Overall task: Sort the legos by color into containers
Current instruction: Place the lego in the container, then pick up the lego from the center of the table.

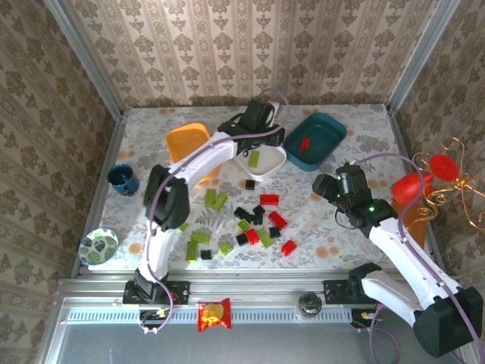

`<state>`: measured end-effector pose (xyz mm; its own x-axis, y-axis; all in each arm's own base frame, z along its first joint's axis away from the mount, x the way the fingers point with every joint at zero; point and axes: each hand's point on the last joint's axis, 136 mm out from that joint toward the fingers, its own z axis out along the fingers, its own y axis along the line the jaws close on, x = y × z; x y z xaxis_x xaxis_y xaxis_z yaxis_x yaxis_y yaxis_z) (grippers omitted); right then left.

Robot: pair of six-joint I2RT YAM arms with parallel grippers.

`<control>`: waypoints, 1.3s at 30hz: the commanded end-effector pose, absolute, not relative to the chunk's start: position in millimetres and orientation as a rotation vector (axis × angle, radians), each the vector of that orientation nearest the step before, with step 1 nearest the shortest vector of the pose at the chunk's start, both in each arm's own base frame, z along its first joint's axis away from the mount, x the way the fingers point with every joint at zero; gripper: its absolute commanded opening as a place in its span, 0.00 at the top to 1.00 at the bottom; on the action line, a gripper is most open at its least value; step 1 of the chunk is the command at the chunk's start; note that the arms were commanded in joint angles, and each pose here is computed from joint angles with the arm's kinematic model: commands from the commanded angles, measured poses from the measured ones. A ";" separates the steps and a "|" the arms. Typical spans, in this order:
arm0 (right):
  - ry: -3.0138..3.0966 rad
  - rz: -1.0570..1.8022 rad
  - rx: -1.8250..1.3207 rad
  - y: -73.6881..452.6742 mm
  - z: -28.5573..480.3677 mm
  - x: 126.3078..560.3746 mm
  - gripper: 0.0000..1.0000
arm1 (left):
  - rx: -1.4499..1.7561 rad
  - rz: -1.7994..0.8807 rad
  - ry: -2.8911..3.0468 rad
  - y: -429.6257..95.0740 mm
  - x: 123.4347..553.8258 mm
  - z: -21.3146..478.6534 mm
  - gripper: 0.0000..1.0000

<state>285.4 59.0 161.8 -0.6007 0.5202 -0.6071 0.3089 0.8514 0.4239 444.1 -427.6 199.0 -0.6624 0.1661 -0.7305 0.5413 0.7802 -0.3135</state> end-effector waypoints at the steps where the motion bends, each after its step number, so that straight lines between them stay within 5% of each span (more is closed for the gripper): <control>1: 2.273 0.312 0.640 49.3 156.6 273.4 0.25 | 0.585 -0.836 2.188 -463.9 447.8 205.9 0.70; 9: 2.281 0.307 0.617 48.9 160.1 269.3 0.25 | 0.581 -1.006 2.131 -506.0 461.9 179.8 0.66; 14: 2.289 0.346 0.600 55.2 157.9 269.8 0.24 | 0.562 -1.037 2.149 -509.3 468.3 177.5 0.36; 18: 2.299 0.391 0.576 63.2 156.9 273.0 0.23 | 0.504 -1.105 2.069 -492.1 471.3 218.5 0.29; 26: 2.388 0.540 0.402 104.5 148.3 281.2 0.24 | 0.438 -1.084 1.947 -415.9 417.0 286.4 0.17; 35: 2.632 0.528 0.051 169.2 105.5 257.0 0.23 | 0.356 -0.825 2.150 -284.2 310.9 225.3 0.00; 39: 2.707 0.448 -0.081 187.4 86.0 253.3 0.24 | 0.300 -0.716 2.206 -235.0 272.5 204.5 0.00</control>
